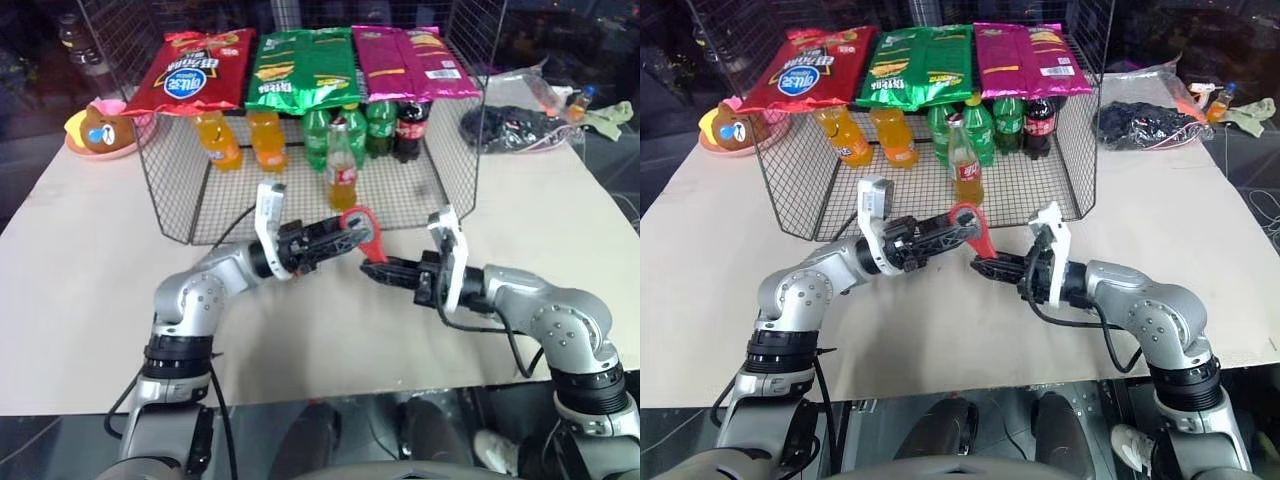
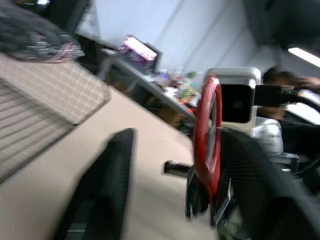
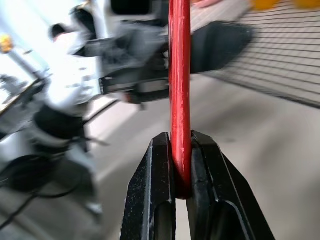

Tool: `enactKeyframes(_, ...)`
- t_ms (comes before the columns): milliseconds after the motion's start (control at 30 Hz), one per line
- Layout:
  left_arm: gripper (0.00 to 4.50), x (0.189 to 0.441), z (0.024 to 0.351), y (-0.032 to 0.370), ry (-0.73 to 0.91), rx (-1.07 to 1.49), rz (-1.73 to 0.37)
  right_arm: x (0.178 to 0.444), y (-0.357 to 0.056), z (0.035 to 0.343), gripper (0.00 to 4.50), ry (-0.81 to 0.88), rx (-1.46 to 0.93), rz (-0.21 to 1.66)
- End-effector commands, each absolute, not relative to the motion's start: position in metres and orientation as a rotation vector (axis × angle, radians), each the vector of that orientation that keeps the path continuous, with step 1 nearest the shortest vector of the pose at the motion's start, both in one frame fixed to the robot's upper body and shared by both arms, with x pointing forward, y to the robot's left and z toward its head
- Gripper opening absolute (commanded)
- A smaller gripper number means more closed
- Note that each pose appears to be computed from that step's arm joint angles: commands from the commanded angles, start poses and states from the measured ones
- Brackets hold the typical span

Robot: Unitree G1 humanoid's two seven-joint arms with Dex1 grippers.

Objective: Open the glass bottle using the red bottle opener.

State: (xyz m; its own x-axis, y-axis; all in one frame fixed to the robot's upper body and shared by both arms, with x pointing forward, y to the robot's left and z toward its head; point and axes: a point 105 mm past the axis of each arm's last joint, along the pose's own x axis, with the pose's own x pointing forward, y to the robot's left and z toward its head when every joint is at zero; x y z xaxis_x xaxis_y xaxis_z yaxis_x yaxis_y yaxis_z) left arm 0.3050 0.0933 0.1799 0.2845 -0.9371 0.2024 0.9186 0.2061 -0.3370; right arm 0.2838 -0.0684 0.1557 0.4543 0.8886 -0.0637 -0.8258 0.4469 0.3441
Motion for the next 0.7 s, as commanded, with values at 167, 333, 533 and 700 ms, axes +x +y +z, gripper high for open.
enactKeyframes(167,4.43,0.347,0.206,0.119,-0.252,-0.245,-0.945,0.317,-0.120,0.170,0.00,0.080,0.220,0.767)
enactKeyframes(333,4.43,0.372,0.220,0.127,-0.391,-0.129,-0.793,0.316,-0.117,0.172,0.00,0.060,0.210,0.765)
enactKeyframes(533,4.43,0.404,0.220,0.128,-0.430,-0.012,-0.669,0.315,-0.111,0.179,0.00,0.017,0.199,0.765)
enactKeyframes(700,4.43,0.423,0.213,0.109,-0.397,0.014,-0.708,0.313,-0.103,0.203,0.00,-0.118,0.158,0.766)
